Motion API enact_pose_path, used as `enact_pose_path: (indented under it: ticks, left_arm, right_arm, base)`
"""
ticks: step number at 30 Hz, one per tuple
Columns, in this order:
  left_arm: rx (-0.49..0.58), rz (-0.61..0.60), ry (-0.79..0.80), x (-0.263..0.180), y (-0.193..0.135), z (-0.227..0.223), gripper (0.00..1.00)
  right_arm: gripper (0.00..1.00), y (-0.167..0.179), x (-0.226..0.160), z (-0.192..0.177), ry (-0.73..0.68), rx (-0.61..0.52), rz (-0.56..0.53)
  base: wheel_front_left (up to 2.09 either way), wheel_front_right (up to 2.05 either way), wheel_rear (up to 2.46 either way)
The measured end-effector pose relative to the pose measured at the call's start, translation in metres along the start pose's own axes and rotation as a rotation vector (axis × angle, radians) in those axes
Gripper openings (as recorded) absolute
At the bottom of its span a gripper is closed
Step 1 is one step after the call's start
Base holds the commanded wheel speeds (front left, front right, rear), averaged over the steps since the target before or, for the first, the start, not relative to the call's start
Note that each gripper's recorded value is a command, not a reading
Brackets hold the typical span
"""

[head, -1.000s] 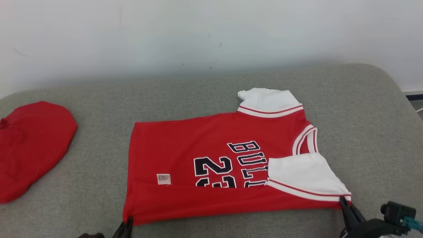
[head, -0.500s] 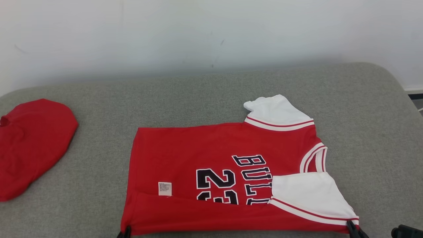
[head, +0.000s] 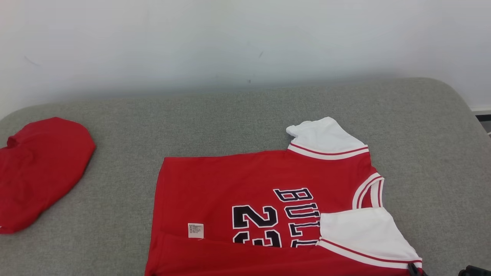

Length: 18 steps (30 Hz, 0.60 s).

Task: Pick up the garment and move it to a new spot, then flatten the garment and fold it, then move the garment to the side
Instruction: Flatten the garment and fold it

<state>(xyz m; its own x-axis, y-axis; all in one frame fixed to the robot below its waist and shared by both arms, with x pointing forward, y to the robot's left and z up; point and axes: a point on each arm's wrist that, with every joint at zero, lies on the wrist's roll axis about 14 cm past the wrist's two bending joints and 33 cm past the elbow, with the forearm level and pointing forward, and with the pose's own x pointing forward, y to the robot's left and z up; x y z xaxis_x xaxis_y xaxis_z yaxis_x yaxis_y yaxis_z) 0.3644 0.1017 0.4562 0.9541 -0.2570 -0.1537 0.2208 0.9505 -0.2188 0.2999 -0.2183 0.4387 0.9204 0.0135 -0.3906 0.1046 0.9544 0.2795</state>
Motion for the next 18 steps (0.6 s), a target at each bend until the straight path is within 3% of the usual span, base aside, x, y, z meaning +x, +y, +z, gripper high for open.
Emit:
enact_pose_path:
  ticks: [1, 2, 3, 18]
  left_arm:
    - [0.001, 0.000, 0.002, 0.000, 0.000, -0.001, 0.36]
    - [0.001, 0.000, 0.002, 0.000, 0.000, -0.001, 0.61]
    - [0.002, 0.001, 0.003, 0.000, 0.000, -0.001, 1.00]
    - [0.016, 0.046, -0.155, 0.000, 0.005, 0.036, 1.00]
  right_arm:
    - [0.44, 0.000, 0.000, -0.001, 0.000, -0.001, -0.001]
    - [0.87, 0.000, 0.000, -0.001, 0.000, -0.001, -0.001]
    - [1.00, 0.000, 0.000, 0.000, -0.004, -0.003, -0.003]
    - [1.00, 0.023, -0.002, 0.049, -0.236, -0.050, 0.054]
  base:
    - [0.00, 0.00, 0.00]
    - [0.00, 0.00, 0.00]
    - [0.00, 0.00, 0.00]
    - [0.00, 0.00, 0.00]
